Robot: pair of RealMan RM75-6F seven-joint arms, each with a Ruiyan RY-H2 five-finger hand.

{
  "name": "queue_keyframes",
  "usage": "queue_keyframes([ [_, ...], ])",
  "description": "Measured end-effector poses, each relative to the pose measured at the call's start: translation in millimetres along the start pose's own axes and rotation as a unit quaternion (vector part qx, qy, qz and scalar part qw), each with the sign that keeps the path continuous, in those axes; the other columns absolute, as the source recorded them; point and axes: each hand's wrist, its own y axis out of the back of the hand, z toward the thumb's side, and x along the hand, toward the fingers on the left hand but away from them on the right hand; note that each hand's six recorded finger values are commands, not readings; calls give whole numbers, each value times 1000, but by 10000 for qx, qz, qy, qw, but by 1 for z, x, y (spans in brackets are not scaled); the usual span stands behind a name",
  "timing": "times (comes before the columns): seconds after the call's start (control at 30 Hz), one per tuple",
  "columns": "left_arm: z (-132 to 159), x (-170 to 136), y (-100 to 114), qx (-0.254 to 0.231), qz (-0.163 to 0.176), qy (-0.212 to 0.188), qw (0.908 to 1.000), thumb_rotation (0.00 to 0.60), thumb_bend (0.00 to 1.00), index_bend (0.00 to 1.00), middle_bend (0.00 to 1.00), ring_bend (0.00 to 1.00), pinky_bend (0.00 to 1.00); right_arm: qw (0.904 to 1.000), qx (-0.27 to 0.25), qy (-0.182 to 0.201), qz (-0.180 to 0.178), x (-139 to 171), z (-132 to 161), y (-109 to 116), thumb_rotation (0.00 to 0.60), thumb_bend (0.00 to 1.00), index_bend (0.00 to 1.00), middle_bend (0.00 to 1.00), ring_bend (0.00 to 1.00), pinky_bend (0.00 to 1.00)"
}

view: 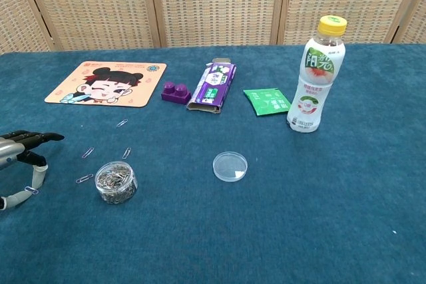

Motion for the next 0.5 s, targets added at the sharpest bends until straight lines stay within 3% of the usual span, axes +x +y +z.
queue_keyframes([
  [0.2,0,0,3,-16,43,11,10000,600,435,622,0,0,0,10000,-8,1,0,0,0,0,600,0,0,0,0,0],
  [0.5,0,-4,28,-154,359,-30,9992,600,439,622,0,0,0,10000,-27,6,-1,0,0,1,600,0,0,0,0,0],
])
